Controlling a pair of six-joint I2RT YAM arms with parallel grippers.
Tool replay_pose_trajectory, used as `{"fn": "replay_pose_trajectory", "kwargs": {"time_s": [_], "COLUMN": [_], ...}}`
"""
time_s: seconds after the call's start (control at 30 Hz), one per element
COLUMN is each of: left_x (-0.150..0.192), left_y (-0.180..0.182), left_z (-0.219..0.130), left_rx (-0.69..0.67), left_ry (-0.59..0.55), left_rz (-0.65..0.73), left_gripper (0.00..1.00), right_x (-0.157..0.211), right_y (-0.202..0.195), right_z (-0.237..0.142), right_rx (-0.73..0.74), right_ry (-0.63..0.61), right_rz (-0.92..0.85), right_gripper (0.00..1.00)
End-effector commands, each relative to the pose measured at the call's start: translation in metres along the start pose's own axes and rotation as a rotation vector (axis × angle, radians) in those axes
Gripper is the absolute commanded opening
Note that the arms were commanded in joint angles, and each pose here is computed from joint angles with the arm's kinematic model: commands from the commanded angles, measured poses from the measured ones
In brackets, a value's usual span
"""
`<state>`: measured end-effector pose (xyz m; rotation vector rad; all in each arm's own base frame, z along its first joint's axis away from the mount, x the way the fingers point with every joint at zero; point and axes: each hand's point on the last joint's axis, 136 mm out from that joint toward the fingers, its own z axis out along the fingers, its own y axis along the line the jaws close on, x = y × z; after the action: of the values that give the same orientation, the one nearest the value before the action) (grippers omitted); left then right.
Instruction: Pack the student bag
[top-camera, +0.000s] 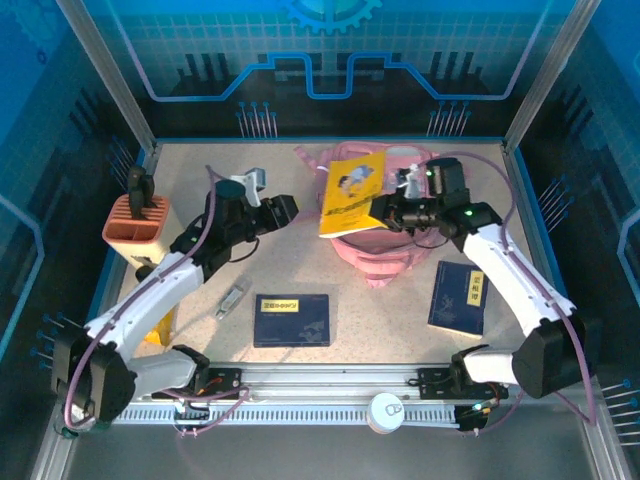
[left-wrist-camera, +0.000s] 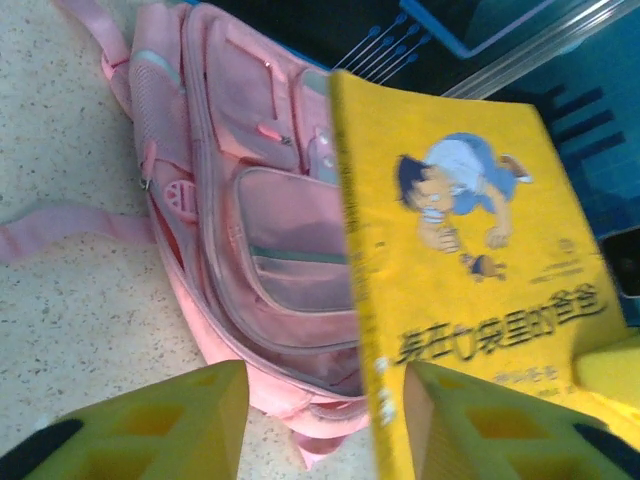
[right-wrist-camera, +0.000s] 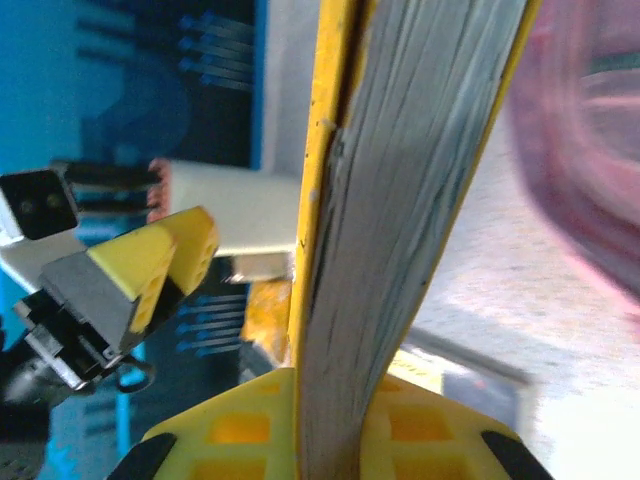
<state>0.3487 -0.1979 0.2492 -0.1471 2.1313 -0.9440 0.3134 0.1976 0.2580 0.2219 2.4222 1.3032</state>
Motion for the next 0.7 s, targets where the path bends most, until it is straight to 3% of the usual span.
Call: {"fn": "replay_pose_trajectory", "kwargs": {"time_s": [0.0, 0.3, 0.67], "left_x": [0.012, 0.040, 0.096], "left_y": [-0.005, -0.035, -0.030], "left_z": [0.019, 0.090, 0.172], "left_rx": [-0.003, 0.055, 0.040], "left_ry": [0.092, 0.233, 0.423], "left_rz": [0.255, 0.590, 0.880], "left_gripper": [0.55, 0.70, 0.76], "right_x": [-0.011, -0.022, -0.020], "right_y": [-0.010, -0.074, -0.117], "right_z": [-0.040, -0.105, -0.135], "right_rx": [0.088, 0.286, 0.361], "right_ry": [-0.096, -0.281, -0.361], "right_rz": [-0.071, 0.047, 0.161], "right_gripper": [0.00, 0.00, 0.00]}}
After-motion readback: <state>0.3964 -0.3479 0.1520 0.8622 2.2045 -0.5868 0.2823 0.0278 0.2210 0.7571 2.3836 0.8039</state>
